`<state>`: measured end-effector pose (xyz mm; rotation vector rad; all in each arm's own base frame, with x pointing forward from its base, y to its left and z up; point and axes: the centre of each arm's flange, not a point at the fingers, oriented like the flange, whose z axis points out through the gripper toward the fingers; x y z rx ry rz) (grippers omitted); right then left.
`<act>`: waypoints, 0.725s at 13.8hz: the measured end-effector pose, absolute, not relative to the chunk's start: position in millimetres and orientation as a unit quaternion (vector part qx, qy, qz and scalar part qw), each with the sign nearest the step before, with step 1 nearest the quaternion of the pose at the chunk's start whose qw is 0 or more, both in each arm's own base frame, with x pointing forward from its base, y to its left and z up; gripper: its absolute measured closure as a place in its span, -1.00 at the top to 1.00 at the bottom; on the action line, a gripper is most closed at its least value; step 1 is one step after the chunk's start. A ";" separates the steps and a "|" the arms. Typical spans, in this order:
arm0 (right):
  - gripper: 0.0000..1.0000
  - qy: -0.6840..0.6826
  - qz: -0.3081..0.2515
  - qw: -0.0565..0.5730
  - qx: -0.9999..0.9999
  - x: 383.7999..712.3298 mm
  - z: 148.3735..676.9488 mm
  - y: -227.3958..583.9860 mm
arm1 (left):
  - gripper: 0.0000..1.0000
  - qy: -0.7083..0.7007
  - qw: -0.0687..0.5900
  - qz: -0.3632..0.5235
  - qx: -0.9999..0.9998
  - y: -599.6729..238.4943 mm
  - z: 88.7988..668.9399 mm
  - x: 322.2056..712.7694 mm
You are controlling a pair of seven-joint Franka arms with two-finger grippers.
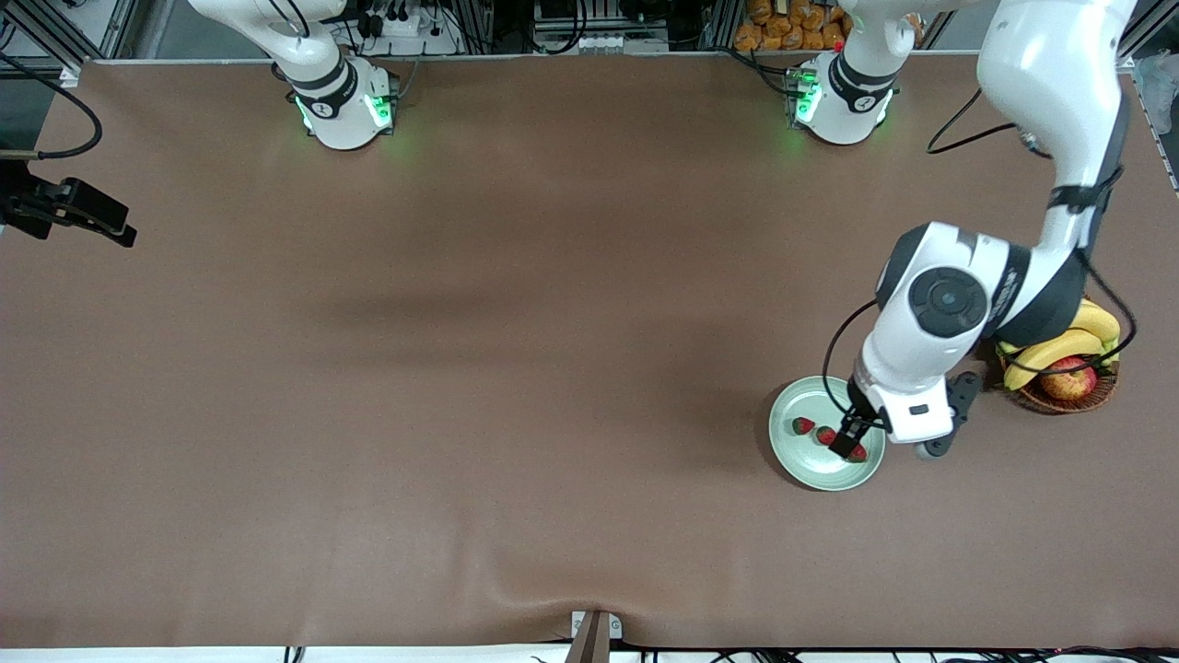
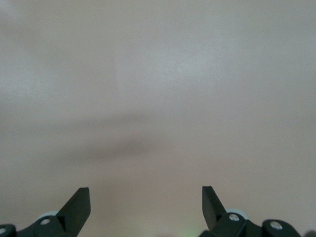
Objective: Collect all strawberries into plate
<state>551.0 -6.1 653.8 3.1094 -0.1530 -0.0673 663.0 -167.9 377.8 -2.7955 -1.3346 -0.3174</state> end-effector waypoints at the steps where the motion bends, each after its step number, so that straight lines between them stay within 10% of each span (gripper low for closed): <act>1: 1.00 -0.049 -0.022 0.014 0.998 551.0 653.7 -6.1 | 1.00 -0.415 0.016 -0.105 -0.904 -167.3 396.3 659.1; 10: 1.00 -0.050 -0.023 0.014 0.998 550.9 652.7 -7.3 | 1.00 -0.214 0.034 -0.018 -0.976 -160.8 537.1 585.9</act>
